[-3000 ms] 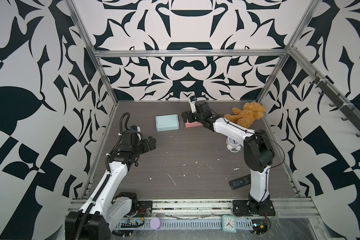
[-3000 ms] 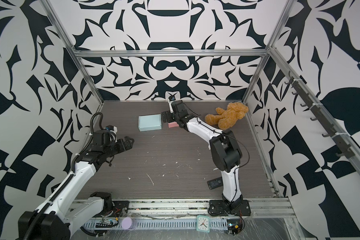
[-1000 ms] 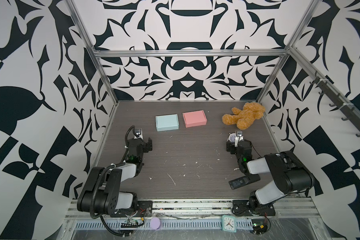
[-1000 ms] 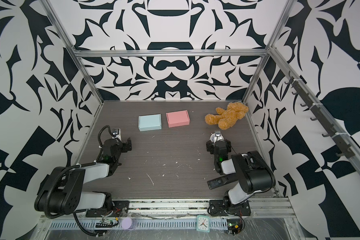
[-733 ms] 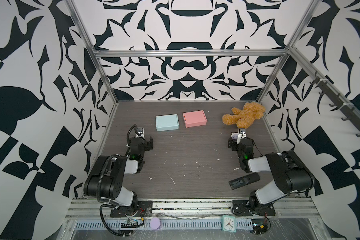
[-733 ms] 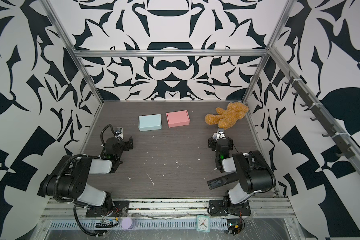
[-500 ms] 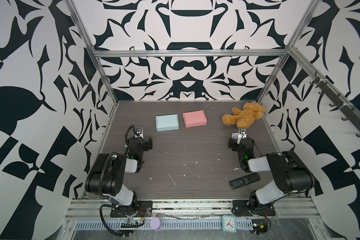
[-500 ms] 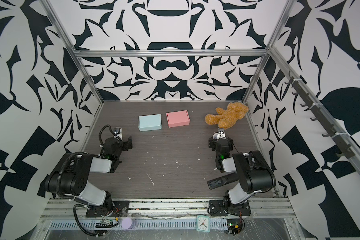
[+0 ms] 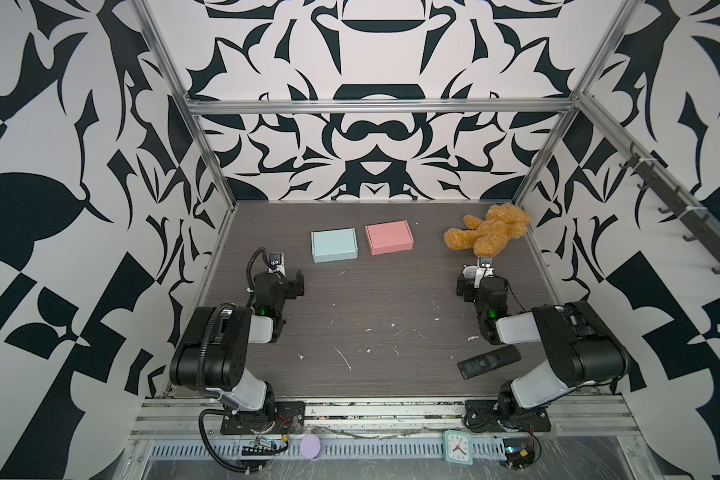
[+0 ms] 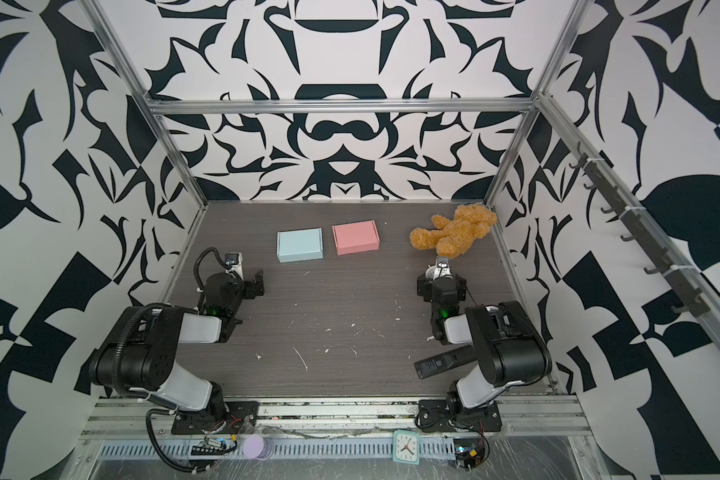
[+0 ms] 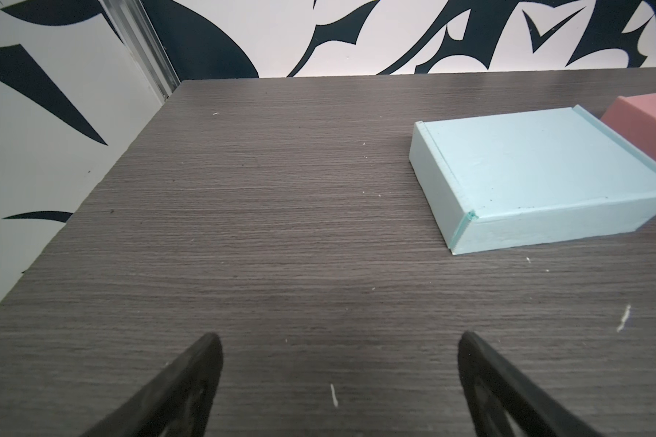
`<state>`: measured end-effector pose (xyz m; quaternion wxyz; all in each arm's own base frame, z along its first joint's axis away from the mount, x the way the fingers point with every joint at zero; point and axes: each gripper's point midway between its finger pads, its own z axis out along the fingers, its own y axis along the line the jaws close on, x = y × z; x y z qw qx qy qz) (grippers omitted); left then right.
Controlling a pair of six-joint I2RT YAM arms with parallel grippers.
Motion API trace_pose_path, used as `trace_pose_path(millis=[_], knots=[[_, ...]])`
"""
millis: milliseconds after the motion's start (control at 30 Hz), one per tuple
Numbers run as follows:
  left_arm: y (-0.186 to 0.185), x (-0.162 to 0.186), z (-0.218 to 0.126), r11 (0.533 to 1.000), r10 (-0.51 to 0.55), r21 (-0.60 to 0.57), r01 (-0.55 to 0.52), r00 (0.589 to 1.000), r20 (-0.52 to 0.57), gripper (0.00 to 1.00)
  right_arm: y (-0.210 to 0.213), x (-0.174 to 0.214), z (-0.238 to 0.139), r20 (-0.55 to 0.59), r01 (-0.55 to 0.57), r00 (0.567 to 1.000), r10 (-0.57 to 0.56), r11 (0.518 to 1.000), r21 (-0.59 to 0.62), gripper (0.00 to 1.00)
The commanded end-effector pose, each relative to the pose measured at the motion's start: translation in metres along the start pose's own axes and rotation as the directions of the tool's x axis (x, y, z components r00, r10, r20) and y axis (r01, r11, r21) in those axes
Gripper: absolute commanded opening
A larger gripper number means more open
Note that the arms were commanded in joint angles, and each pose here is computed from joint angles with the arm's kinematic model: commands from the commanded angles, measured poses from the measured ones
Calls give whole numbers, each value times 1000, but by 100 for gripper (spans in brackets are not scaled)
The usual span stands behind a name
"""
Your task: Fold the paper box
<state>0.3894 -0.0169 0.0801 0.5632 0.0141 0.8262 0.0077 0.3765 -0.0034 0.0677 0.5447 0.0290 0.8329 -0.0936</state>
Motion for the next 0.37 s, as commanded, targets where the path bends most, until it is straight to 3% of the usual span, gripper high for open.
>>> trace_pose_path(millis=[0,333], knots=[[0,-8,1,1000,-9,7,9,1000,27,99,-3,-17,1,45,-29,999,28,1000,11,100],[0,-7,4,1000,-18,11,18,1000,13,99,-3,-16,1,44,-24,999,24,1000,14,100]])
